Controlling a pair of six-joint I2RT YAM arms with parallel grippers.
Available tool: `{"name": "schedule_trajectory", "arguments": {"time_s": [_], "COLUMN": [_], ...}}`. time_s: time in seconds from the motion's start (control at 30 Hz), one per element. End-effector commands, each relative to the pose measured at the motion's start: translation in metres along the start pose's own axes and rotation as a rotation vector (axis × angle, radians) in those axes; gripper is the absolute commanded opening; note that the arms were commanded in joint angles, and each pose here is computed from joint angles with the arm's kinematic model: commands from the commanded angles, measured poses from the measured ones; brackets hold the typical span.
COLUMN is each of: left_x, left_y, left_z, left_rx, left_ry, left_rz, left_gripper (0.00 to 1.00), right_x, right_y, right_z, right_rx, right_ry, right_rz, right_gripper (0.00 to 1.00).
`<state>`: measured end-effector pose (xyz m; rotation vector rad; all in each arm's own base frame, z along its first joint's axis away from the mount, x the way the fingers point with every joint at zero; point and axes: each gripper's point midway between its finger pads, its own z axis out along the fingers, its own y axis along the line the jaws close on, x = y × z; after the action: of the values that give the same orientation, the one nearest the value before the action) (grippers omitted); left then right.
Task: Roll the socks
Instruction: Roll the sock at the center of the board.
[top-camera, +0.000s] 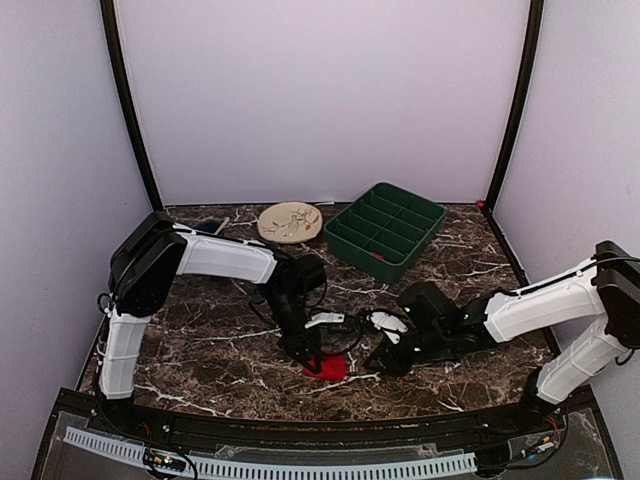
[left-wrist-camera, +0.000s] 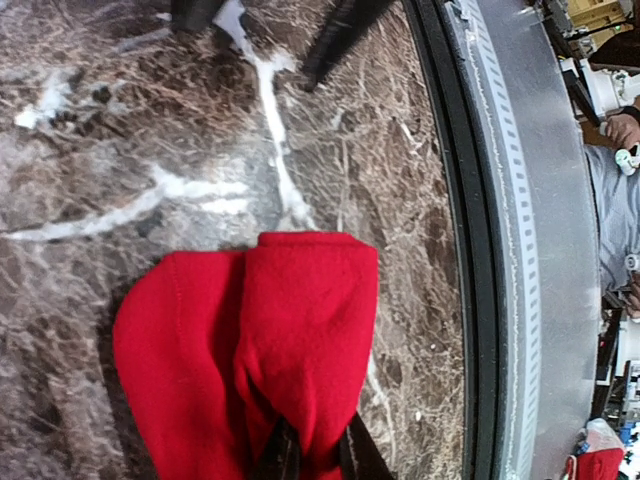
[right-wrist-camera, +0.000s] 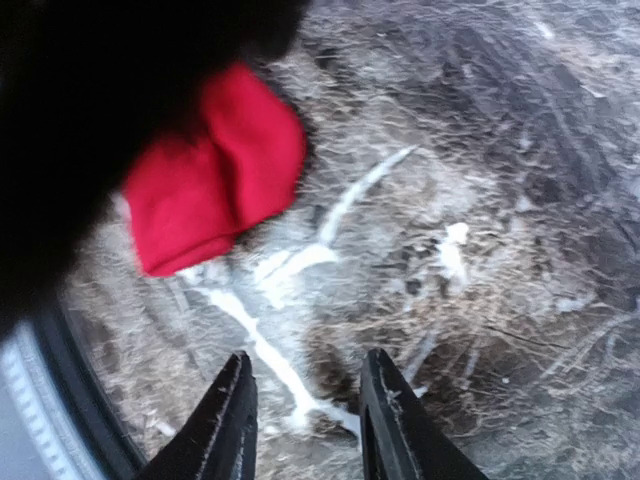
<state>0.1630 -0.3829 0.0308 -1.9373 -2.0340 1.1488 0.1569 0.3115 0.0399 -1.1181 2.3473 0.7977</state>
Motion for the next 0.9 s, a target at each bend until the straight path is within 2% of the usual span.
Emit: {"name": "schedule_trajectory", "arguments": {"time_s": [0.0, 0.1, 0.33, 0.87], "left_x": [0.011, 0.012, 0.013, 0.010], "left_y": [-0.002, -0.002, 0.000, 0.001], "left_z": [0.005, 0.006, 0.005, -0.002], "left_rx": [0.060, 0.085, 0.114, 0.177], "left_ry": [0.033, 0.034, 0.018, -0.027], "left_rz": [-0.101, -0.121, -0.153, -0.202], "left_gripper": [0.13, 0.13, 0.12, 0.12], "right_x": [-0.014, -0.019, -0.027, -0.031], "right_y": [0.014, 0.026, 0.052, 0.068], "right_z": [-0.003, -0.003, 0.002, 0.028], "right_rx": [0.092, 0.108, 0.129, 0.159], "right_ry": [-0.051, -0.060, -0.052, 0.014], "right_rz": [-0.181, -0.254, -0.391, -0.539], "right_gripper": [0.36, 0.41, 0.43, 0.45]}}
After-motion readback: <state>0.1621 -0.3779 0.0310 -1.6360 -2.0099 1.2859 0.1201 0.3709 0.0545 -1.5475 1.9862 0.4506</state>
